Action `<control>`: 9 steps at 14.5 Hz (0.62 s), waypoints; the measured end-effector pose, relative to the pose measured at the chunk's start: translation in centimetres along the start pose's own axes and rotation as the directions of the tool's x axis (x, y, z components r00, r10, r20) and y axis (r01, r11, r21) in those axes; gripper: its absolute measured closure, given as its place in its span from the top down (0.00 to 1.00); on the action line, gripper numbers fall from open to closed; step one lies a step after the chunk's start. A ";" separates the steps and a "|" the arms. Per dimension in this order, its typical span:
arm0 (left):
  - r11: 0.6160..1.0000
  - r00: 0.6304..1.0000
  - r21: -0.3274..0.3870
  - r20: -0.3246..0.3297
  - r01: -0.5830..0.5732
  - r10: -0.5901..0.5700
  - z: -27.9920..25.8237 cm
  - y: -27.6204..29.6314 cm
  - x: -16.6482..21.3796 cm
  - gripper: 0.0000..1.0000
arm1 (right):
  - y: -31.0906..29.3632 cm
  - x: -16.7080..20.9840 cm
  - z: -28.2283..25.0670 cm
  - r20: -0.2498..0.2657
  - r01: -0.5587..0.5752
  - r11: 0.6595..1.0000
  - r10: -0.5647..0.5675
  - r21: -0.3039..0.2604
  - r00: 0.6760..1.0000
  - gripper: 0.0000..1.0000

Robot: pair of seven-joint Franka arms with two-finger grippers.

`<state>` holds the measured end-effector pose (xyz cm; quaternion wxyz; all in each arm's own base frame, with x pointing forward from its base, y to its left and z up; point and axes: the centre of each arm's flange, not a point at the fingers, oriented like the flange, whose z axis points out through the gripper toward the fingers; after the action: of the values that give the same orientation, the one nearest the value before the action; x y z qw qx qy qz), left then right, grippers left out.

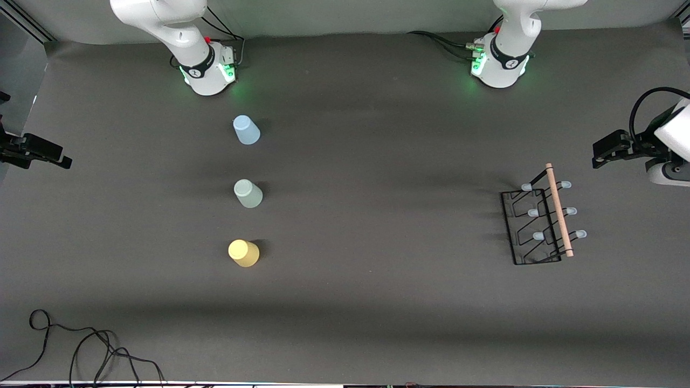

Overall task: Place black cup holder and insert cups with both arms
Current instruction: 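Reach the left gripper toward the wooden dowel of the black rack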

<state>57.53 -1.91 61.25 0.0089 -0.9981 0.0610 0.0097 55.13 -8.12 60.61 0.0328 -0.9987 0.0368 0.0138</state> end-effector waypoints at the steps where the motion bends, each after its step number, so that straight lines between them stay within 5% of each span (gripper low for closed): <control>1: 1.000 1.000 0.000 0.000 0.000 0.000 0.0 0.0 0.0 1.00 | -0.1 0.0 0.0 0.003 0.001 1.000 -0.001 0.000 1.000 1.00; 7: 1.000 1.000 0.000 0.001 0.000 0.000 0.1 0.0 0.0 1.00 | -0.7 -0.1 0.2 0.017 -0.006 1.000 0.006 0.001 1.000 1.00; 9: 1.000 1.000 0.000 0.007 0.004 -0.004 0.7 -0.1 0.1 0.85 | -0.7 -0.2 0.2 0.020 -0.007 1.000 0.007 0.001 1.000 1.00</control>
<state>57.59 -1.76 60.57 0.0089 -0.9981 0.0589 0.0130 55.02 -7.41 60.46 0.0336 -0.9983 0.0401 0.0237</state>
